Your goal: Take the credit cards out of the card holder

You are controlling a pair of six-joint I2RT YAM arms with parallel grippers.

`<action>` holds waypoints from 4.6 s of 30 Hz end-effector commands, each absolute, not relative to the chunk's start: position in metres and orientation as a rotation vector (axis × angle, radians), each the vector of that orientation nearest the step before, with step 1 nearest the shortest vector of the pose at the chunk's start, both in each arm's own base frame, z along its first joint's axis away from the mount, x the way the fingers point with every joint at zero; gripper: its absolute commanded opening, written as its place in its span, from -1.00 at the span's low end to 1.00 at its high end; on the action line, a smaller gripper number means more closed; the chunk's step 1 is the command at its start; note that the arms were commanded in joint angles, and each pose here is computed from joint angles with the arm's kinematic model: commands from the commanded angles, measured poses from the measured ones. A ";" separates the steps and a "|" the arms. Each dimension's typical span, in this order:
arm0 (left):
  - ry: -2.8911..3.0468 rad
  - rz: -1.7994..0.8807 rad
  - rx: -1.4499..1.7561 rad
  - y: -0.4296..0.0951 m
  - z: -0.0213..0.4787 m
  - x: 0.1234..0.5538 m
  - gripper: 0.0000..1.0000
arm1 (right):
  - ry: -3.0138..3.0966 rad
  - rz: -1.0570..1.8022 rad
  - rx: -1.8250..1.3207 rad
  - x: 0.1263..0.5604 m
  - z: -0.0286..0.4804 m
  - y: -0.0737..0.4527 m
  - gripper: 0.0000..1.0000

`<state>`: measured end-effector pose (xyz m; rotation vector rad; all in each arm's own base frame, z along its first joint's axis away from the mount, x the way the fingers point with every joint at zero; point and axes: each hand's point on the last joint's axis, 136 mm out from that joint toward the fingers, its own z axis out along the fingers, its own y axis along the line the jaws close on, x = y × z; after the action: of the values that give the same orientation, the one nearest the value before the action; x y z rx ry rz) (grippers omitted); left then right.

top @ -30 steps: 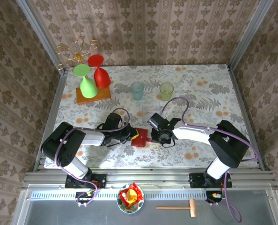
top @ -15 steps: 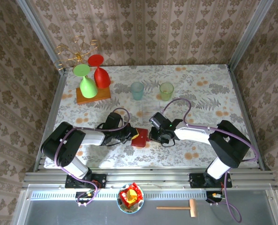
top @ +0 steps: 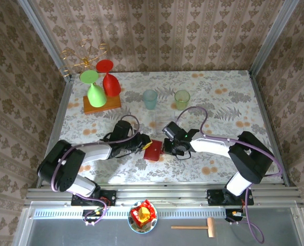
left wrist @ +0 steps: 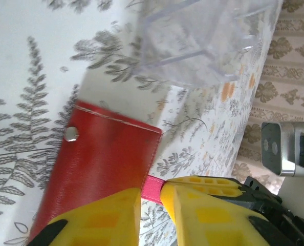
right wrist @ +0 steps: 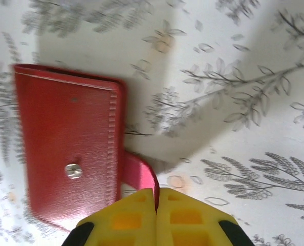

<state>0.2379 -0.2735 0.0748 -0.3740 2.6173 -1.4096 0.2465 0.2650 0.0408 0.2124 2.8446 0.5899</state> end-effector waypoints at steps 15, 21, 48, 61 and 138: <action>2.558 -1.135 -0.193 -0.225 0.121 0.252 -0.20 | 2.797 0.800 -0.053 0.251 0.127 0.314 -1.00; 2.546 -1.147 -0.203 -0.224 0.120 0.252 -0.23 | 2.811 0.817 -0.077 0.250 0.131 0.322 -1.00; 2.622 -1.185 -0.105 -0.264 0.103 0.250 -0.52 | 2.932 0.600 -0.128 0.224 0.108 0.246 -1.00; 2.662 -1.164 -0.037 -0.281 0.097 0.244 -0.55 | 2.954 0.494 0.006 0.234 0.083 0.208 -1.00; 2.842 -0.867 0.117 -0.271 0.079 0.225 0.00 | 2.944 0.390 0.163 0.242 0.011 0.225 -0.76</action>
<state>0.2320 -0.2840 0.0832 0.1428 2.8213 -0.9150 0.2376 0.2360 0.0246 0.1658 2.9513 0.4630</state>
